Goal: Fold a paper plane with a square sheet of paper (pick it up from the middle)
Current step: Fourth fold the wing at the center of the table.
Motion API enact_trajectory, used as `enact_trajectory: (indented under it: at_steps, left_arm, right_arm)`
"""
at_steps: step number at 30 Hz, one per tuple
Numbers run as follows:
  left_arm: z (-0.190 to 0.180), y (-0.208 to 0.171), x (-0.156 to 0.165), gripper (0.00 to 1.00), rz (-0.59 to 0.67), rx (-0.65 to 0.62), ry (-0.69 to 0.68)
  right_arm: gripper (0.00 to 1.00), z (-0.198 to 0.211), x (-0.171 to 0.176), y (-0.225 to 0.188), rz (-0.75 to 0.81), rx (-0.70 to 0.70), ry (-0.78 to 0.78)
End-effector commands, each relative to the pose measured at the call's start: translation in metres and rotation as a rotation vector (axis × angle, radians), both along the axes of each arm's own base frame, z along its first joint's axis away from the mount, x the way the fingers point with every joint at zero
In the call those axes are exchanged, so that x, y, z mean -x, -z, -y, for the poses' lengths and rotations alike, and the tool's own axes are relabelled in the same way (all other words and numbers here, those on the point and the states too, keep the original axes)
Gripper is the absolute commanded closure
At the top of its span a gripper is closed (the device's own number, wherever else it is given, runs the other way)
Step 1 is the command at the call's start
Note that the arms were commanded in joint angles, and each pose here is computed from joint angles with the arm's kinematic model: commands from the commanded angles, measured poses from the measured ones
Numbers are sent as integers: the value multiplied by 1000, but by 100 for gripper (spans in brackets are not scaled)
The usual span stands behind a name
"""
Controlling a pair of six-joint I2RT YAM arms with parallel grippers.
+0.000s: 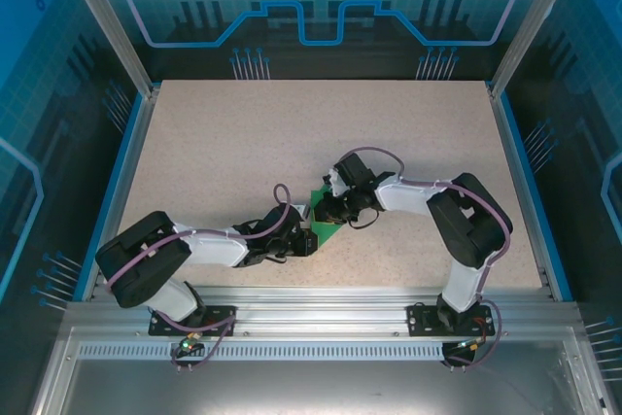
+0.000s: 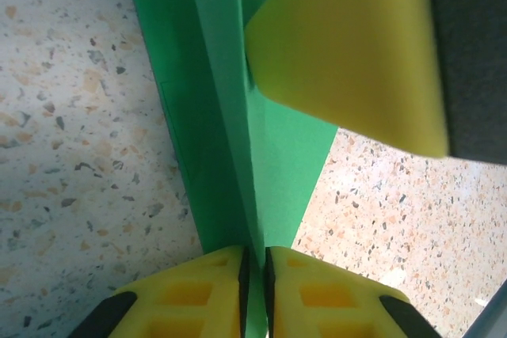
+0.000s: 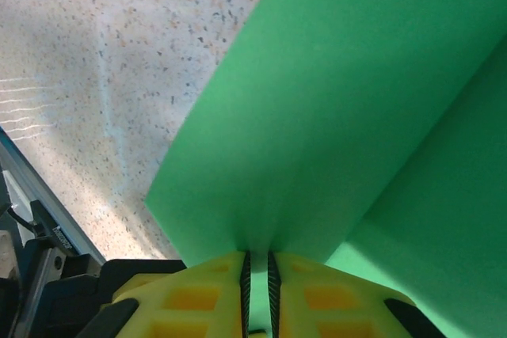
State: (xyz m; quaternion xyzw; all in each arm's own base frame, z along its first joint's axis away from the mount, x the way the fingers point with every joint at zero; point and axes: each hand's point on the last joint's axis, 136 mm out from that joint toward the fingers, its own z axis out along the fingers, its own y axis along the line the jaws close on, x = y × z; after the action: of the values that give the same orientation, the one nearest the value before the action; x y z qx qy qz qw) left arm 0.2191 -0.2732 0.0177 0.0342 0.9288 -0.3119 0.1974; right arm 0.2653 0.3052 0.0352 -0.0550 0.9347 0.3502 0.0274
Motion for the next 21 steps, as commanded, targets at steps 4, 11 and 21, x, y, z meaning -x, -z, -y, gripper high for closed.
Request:
enact_trajectory:
  at_steps: [4, 11, 21]
  left_arm:
    - [-3, -2, 7, 80, -26, -3, 17]
    - [-3, -4, 11, 83, -29, 3, 39]
    - [0, 0, 8, 100, -54, 48, 53]
  right_arm:
    - [84, -3, -5, 2, 3, 23, -2]
    - [84, 1, -6, 6, -2, 50, 6]
    - [82, 7, 2, -17, 51, 16, 8]
